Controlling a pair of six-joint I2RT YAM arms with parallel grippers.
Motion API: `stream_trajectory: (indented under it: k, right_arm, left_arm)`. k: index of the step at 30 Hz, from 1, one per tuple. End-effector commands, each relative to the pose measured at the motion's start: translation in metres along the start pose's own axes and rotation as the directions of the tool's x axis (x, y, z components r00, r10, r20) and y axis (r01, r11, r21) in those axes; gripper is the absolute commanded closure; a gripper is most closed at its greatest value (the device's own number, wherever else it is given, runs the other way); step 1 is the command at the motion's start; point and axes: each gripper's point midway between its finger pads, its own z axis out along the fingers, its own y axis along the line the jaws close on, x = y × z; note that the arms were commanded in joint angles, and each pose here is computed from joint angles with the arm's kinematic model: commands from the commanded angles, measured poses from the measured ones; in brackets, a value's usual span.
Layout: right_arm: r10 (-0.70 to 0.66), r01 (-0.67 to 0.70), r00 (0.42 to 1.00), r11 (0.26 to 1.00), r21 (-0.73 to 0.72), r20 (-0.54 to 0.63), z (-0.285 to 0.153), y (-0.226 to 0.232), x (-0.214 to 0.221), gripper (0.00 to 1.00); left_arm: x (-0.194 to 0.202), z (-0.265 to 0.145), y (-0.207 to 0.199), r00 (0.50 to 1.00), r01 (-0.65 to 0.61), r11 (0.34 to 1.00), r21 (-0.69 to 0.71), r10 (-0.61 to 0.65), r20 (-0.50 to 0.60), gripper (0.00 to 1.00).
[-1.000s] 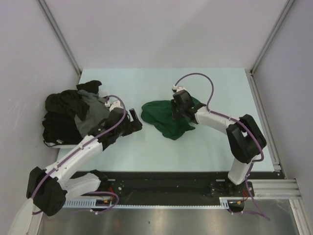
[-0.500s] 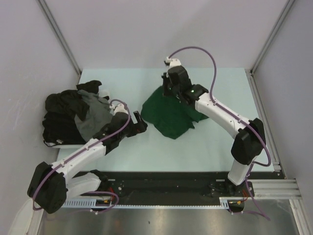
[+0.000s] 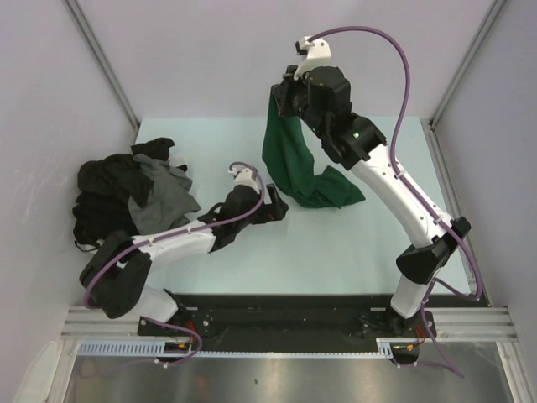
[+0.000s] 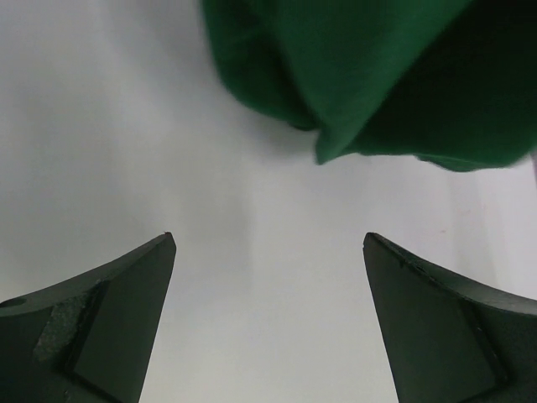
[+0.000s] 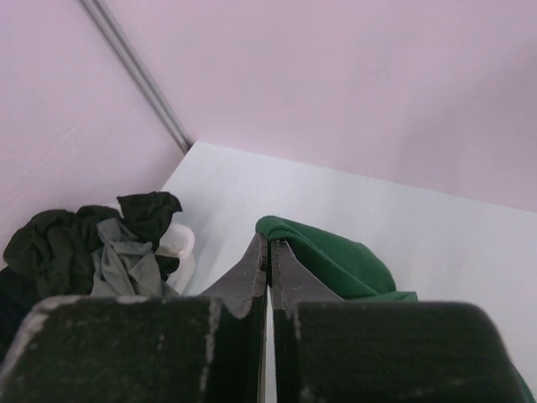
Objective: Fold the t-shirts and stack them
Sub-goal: Flatten out the tshirt
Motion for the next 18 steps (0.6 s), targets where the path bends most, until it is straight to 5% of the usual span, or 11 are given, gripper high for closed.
stream_trajectory:
  k: [1, 6, 12, 15, 16, 18]
  right_arm:
    - [-0.023, 0.016, 0.998, 0.994, 0.111, 0.062, -0.005, -0.016, -0.024, 1.0]
    - [-0.014, 0.001, 0.997, 0.985, 0.173, 0.073, -0.007, -0.033, -0.036, 1.0]
    - [0.029, -0.038, 0.991, 0.997, 0.07, 0.131, -0.018, -0.01, -0.068, 1.0]
    - [0.001, -0.014, 0.989, 0.996, 0.085, 0.15, -0.026, -0.013, -0.078, 1.0]
    - [-0.008, -0.012, 0.987, 0.992, 0.125, 0.161, -0.028, -0.021, -0.081, 1.0]
    - [-0.034, 0.001, 0.984, 0.983, 0.181, 0.176, -0.032, -0.036, -0.088, 1.0]
  left_arm:
    - [-0.044, -0.002, -0.088, 0.986, -0.078, 0.975, 0.209, 0.044, 0.163, 0.0]
    - [-0.048, -0.003, -0.129, 0.961, -0.179, 0.949, 0.26, 0.112, 0.253, 0.03]
    - [-0.065, 0.065, -0.128, 0.949, -0.184, 0.983, 0.025, 0.171, 0.266, 0.14]
    - [-0.079, 0.087, -0.11, 0.944, -0.188, 0.975, -0.117, 0.212, 0.252, 0.48]
    - [-0.092, 0.081, -0.109, 0.941, -0.177, 0.978, -0.112, 0.202, 0.271, 0.73]
    - [-0.104, 0.064, -0.106, 0.941, -0.171, 0.981, -0.097, 0.192, 0.278, 1.0]
